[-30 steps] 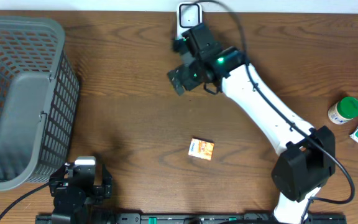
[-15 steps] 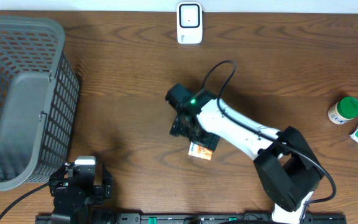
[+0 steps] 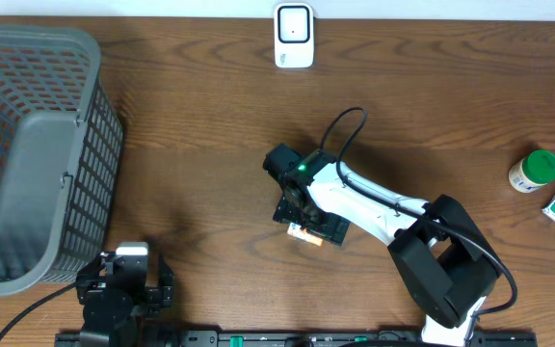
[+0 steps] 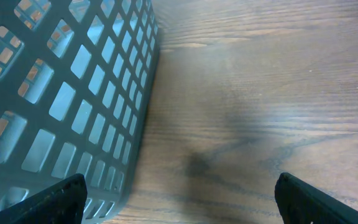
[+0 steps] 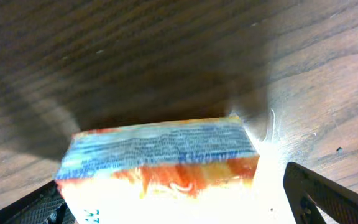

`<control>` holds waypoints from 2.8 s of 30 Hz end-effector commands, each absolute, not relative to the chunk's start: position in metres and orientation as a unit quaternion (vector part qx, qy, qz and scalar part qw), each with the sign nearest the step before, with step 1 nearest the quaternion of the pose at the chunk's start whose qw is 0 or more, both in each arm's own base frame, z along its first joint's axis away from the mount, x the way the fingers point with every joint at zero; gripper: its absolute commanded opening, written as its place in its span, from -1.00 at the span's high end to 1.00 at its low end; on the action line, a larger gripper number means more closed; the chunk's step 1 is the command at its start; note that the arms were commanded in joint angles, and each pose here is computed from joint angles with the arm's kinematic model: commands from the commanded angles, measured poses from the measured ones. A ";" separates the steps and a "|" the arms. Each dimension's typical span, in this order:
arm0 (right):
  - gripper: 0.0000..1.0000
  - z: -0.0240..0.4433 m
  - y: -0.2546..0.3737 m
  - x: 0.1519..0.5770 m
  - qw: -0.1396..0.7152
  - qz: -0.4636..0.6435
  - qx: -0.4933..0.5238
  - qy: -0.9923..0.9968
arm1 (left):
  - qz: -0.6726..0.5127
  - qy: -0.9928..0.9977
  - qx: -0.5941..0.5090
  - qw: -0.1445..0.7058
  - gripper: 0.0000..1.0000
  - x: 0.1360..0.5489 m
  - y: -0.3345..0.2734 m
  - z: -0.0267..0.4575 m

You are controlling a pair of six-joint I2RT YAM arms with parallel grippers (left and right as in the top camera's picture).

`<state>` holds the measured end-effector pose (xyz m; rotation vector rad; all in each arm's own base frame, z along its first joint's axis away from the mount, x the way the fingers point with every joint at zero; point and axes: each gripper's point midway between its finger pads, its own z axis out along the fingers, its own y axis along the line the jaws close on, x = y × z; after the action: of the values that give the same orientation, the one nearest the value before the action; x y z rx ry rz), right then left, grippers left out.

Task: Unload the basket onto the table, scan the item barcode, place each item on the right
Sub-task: 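Regrasp the orange packet with the right gripper and lift it, then carry the packet to the scanner and hold its barcode there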

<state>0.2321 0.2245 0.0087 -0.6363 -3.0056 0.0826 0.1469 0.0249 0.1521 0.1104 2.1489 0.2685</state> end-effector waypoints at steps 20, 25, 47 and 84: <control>-0.33 -0.005 0.231 0.247 0.000 -0.021 -0.146 -0.989 | 0.108 0.875 0.037 0.470 -0.90 0.146 0.026 0.153; -0.32 -0.004 0.232 0.248 0.001 -0.024 -0.138 -0.990 | 0.108 0.875 0.037 0.470 -0.91 0.146 0.026 0.153; -0.13 0.210 0.236 0.269 -0.215 -0.231 -0.008 -0.949 | 0.108 0.875 0.037 0.470 -0.90 0.146 0.026 0.153; -0.17 0.227 0.234 0.295 -0.161 -0.404 0.088 -0.896 | 0.108 0.875 0.037 0.470 -0.90 0.146 0.026 0.153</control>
<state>0.2752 0.2245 0.2163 0.1566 -3.1259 -1.2924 0.1470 0.0250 0.1521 0.1102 2.1489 0.2689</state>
